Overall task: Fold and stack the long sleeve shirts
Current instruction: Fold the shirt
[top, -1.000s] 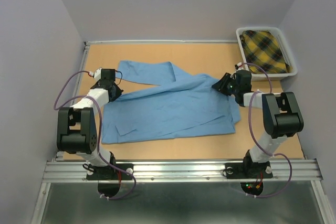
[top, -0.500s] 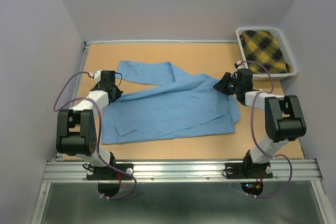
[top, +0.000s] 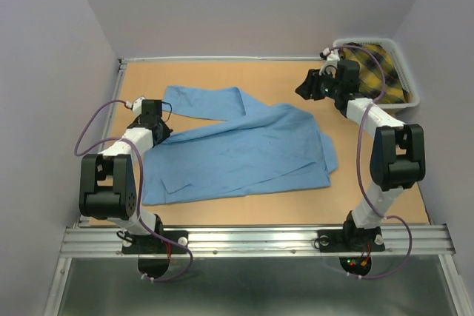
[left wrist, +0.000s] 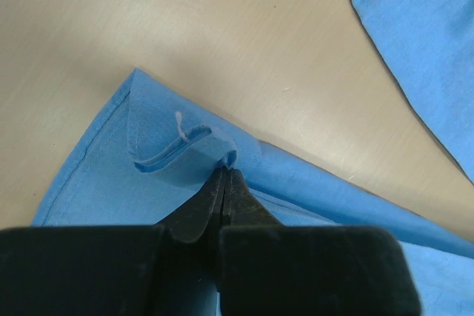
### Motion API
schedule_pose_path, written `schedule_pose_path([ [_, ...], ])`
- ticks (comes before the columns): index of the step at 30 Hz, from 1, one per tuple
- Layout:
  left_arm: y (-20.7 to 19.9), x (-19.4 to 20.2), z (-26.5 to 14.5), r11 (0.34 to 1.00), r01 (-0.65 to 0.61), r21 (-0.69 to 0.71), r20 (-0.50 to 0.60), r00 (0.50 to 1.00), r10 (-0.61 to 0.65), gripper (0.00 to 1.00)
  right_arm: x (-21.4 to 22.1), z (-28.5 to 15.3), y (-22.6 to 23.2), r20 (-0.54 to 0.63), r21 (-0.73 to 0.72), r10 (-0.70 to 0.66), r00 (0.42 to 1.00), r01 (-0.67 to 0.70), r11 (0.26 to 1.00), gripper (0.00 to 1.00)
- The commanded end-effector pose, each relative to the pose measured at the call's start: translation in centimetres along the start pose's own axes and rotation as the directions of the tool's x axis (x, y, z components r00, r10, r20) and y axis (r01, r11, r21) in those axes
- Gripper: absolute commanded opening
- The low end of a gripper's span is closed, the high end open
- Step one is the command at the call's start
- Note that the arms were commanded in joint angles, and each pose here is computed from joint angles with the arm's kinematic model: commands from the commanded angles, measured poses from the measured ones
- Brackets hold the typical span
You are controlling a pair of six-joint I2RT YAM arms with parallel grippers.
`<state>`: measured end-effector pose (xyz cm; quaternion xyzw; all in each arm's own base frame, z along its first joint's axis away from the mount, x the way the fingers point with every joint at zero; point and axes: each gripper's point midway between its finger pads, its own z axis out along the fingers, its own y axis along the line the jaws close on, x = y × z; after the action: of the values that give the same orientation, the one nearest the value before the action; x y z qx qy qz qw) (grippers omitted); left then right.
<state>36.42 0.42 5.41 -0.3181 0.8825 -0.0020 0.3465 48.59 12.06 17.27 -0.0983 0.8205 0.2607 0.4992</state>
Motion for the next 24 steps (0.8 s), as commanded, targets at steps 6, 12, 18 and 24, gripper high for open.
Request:
schedule_pose_path([
  [6,-0.3,-1.7,-0.4,1.0,-0.022,0.0,0.041,0.999,0.022,0.0,3.4,4.0,1.2,-0.171,-0.162,-0.043,0.984,0.015,0.987,0.5],
  [12,-0.3,-1.7,-0.2,1.0,-0.025,-0.007,0.037,0.999,0.026,0.0,5.0,5.6,2.0,-0.216,-0.226,-0.08,0.973,0.03,0.974,0.44],
  [18,-0.5,-2.2,-0.3,1.0,-0.025,-0.004,0.046,0.999,0.025,0.0,5.3,5.8,2.6,-0.23,-0.259,-0.081,0.97,0.019,0.966,0.36],
  [24,-0.2,-2.2,-0.1,0.999,-0.03,-0.026,0.043,0.999,0.031,0.0,5.3,5.5,2.9,-0.233,-0.265,-0.084,0.969,0.02,0.964,0.2],
])
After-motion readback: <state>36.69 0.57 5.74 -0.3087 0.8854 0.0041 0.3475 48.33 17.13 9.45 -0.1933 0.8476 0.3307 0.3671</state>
